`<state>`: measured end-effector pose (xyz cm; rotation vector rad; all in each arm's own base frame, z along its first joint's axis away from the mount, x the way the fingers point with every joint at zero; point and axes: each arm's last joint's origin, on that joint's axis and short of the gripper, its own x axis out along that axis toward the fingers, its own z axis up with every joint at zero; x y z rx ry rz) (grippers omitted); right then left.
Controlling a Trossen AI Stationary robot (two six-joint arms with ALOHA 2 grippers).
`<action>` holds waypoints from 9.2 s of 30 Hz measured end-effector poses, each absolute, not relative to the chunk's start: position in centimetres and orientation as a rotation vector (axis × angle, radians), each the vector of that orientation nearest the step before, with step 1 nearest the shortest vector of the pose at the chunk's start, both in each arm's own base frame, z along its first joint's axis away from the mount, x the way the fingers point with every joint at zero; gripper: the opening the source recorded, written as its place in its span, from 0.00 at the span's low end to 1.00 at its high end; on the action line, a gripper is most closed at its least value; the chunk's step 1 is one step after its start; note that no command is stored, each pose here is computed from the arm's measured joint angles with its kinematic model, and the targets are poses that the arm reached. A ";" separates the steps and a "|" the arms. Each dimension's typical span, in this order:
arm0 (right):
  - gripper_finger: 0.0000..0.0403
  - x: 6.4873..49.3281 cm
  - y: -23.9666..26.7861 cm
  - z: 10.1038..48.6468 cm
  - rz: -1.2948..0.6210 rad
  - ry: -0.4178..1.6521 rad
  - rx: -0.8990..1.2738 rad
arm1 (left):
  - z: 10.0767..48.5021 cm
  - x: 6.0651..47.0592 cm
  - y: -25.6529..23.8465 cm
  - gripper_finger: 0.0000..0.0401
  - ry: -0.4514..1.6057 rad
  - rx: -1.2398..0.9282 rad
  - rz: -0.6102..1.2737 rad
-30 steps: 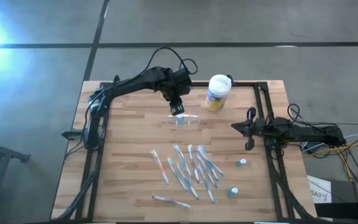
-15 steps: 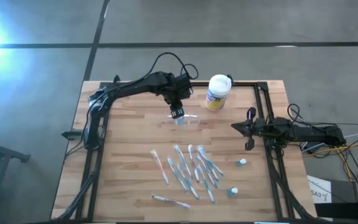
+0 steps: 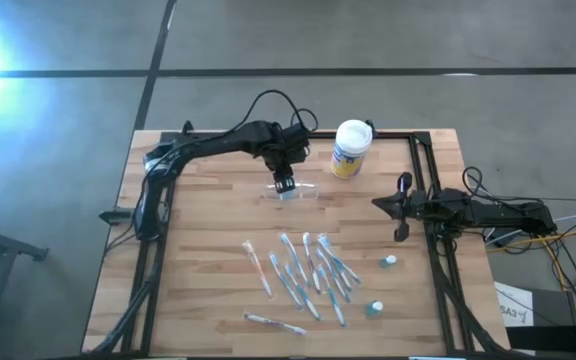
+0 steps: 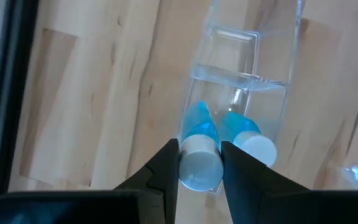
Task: Pick & Place toothbrushing station
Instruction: Put the blue mouthwash bottle into the transparent toothbrush holder
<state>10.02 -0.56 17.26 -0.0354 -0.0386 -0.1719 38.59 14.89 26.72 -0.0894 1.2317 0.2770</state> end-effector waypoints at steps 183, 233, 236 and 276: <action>0.02 10.0 -0.6 17.5 -0.196 -0.058 -0.050 | 21.5 36.0 12.6 0.14 1.480 0.287 0.072; 0.02 10.0 -0.6 17.5 -0.196 -0.057 -0.046 | 25.1 35.8 13.5 0.62 1.408 0.290 0.109; 0.02 10.0 -0.6 17.5 -0.196 -0.056 -0.047 | 26.5 35.7 13.3 0.62 1.378 0.283 0.130; 0.02 10.0 -0.6 18.0 -0.191 -0.110 0.024 | 25.8 13.4 3.4 0.01 -0.041 -0.095 -0.049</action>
